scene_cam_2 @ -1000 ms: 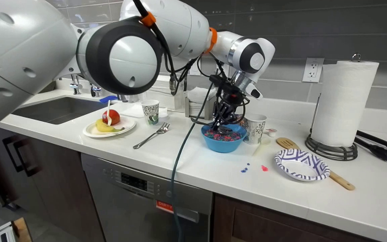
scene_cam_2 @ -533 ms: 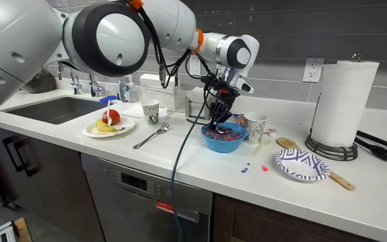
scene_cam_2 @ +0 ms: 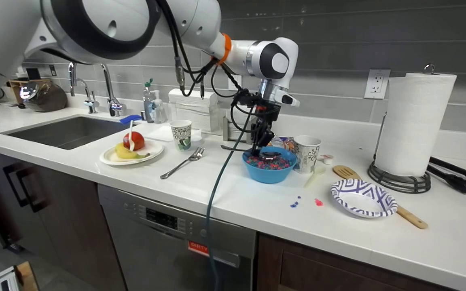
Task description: Remove the spoon from the blue bowl
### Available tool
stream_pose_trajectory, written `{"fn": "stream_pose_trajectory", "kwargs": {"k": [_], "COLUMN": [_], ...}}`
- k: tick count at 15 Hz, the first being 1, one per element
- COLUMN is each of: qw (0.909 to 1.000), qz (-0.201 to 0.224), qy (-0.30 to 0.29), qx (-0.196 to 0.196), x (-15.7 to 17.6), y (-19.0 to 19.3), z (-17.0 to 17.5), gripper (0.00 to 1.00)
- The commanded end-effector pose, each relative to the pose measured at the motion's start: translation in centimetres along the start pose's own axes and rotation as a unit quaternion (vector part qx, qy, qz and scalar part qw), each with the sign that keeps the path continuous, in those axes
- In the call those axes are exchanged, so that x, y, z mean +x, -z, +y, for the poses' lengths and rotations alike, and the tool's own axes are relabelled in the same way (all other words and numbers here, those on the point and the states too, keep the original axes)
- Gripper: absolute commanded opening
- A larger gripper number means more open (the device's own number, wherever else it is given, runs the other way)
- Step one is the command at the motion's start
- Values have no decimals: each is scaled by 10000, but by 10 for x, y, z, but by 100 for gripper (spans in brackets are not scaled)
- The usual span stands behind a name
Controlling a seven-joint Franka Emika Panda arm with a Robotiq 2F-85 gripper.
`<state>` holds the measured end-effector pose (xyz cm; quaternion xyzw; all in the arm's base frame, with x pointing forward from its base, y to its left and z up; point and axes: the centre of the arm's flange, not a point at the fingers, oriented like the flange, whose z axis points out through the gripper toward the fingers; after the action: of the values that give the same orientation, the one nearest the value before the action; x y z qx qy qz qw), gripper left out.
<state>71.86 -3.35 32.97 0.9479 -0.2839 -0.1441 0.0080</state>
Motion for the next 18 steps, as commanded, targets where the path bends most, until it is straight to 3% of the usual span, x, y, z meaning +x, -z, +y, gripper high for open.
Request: {"fn": "stream_pose_trajectory", "kwargs": {"k": [1,6,10,13,18], "qw": [9987,9952,9871,9760,9468], "qz": [398,617,1140,1530,2300], "qy": [-209,-209,53,607,1432], "qx": [-258,-736,-1121,-1427,-1735], "x": [-40,-65,-86,-104,-140], "y": [-4,-7,-5,-6,-11], "z": [14,12,10,7,6], "gripper": [3,3,3,3,3]}}
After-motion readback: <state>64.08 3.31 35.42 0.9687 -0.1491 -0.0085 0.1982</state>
